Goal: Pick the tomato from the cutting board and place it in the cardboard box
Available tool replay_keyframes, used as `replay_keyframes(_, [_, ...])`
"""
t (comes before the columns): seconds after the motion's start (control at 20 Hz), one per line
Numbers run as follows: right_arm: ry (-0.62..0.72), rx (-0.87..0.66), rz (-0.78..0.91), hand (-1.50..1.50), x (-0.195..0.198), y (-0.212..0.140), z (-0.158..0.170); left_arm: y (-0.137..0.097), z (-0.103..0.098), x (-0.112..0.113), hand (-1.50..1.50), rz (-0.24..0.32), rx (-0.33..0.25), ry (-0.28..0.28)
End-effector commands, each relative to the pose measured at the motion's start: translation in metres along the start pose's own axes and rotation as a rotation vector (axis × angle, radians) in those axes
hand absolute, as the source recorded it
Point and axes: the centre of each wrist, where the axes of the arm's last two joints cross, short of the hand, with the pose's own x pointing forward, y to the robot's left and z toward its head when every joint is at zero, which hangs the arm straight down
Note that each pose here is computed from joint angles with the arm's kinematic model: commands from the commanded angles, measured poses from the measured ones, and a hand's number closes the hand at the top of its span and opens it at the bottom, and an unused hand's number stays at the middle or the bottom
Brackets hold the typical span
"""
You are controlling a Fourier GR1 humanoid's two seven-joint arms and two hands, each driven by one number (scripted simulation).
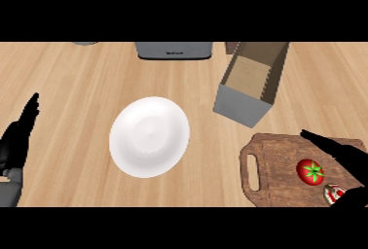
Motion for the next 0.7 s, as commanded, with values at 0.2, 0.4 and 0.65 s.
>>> replay_keyframes(0.2, [0.045, 0.059, 0.038, -1.5, 0.02, -0.004, 0.008, 0.002, 0.0, 0.013, 0.0, -0.004, 0.01, 0.002])
replay_keyframes(0.4, [0.115, 0.077, 0.057, -1.5, 0.028, 0.018, -0.012, 0.007, -0.002, -0.012, 0.0, 0.015, -0.009, 0.0])
replay_keyframes(0.65, [0.149, 0.08, 0.047, -1.5, 0.005, 0.037, -0.022, 0.009, -0.013, -0.004, 0.0, -0.009, 0.001, 0.002])
